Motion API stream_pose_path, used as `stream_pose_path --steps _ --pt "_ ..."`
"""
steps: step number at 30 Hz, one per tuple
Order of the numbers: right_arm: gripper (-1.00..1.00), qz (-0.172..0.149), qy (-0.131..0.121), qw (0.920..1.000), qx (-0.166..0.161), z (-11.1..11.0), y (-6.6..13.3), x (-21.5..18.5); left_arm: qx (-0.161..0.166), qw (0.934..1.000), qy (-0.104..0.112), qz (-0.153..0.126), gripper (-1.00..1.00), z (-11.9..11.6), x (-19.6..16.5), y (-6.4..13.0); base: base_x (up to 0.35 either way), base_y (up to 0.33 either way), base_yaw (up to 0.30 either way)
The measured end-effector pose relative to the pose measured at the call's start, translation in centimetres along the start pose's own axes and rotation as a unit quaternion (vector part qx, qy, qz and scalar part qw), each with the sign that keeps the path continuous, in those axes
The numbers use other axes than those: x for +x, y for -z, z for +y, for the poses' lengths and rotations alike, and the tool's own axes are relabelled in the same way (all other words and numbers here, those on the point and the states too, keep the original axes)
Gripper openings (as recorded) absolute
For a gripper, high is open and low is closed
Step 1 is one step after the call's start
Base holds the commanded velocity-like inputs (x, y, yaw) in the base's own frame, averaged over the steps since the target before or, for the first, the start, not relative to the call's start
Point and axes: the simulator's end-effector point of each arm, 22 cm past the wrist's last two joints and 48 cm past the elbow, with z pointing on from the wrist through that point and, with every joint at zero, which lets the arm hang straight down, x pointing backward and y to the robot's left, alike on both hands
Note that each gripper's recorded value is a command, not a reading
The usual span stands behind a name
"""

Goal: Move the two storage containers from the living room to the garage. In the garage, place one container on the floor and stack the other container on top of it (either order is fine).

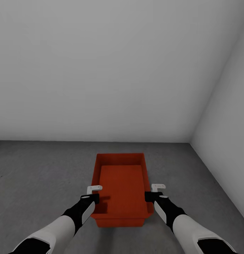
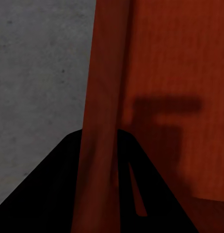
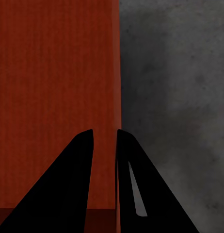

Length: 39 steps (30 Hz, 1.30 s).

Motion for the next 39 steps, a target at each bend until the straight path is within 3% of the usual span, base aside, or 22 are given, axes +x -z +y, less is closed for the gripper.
stream_pose_path --steps 15,39 --pt "-1.00 0.000 0.000 1.0000 0.000 -0.2 -2.1 2.2 0.000 1.0000 0.000 0.000 -1.00 -0.1 2.0 -2.2 0.000 0.000 0.000" --pt "-1.00 -0.001 0.000 1.0000 0.000 -0.1 -2.1 2.1 0.000 1.0000 0.000 0.000 -1.00 -0.1 2.0 -2.2 0.005 0.000 0.000"
